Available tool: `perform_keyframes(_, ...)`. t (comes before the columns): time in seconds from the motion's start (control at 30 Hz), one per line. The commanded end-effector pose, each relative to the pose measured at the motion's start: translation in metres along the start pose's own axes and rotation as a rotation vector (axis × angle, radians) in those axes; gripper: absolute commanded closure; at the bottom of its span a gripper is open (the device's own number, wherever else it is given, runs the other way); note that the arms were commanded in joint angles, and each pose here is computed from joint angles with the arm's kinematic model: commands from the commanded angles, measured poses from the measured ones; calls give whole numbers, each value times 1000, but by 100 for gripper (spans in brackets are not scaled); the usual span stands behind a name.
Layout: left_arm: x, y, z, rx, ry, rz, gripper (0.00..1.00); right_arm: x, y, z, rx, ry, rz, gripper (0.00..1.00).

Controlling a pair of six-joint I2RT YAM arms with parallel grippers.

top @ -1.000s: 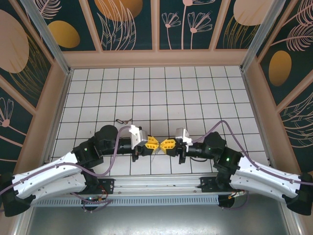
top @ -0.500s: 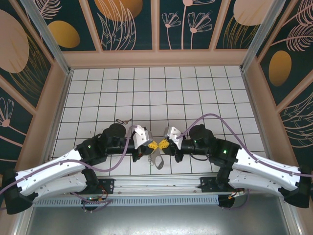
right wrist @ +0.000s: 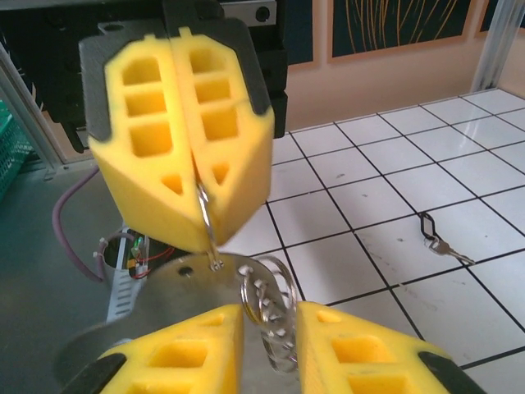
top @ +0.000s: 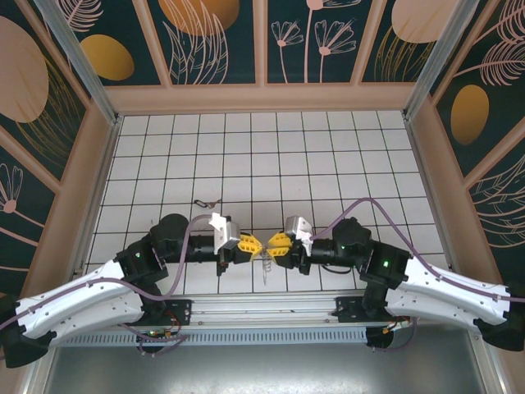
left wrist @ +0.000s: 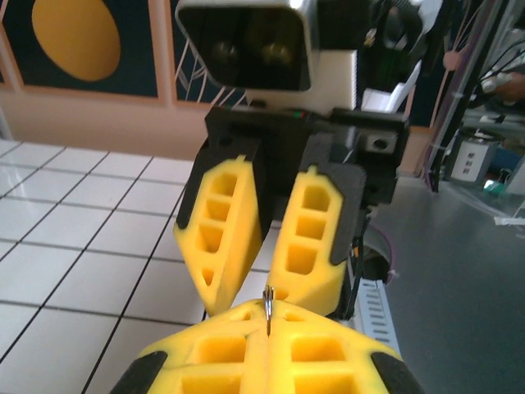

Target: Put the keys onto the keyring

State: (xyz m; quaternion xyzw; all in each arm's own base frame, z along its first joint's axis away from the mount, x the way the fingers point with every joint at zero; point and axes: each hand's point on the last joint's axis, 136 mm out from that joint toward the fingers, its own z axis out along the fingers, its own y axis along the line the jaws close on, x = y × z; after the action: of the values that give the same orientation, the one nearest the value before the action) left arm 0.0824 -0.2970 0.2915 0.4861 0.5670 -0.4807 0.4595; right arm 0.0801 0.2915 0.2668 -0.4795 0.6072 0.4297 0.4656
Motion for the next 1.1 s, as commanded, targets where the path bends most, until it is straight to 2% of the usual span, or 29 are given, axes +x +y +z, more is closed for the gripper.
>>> perform_keyframes(0.0,-24,-13,-5,58,-112,35,100,-21,6,-5,-24,-105,-11,79)
perform_keyframes(0.37,-20,-12,-2,59,-110,40,100,-31,29,-7,-139,-191,-44,80)
perform_keyframes(0.6,-16,-12,0,71,-102,36,100,-32,29,-8,-136,-205,-47,80)
perform_keyframes(0.77,-14,-14,0,84,-96,33,100,-35,29,-5,-135,-223,-50,86)
perform_keyframes(0.93,-12,-17,2,106,-92,24,100,-33,27,-2,-131,-223,-51,100)
perform_keyframes(1.07,-6,-13,5,86,-61,11,100,-34,25,-3,-118,-222,-49,100)
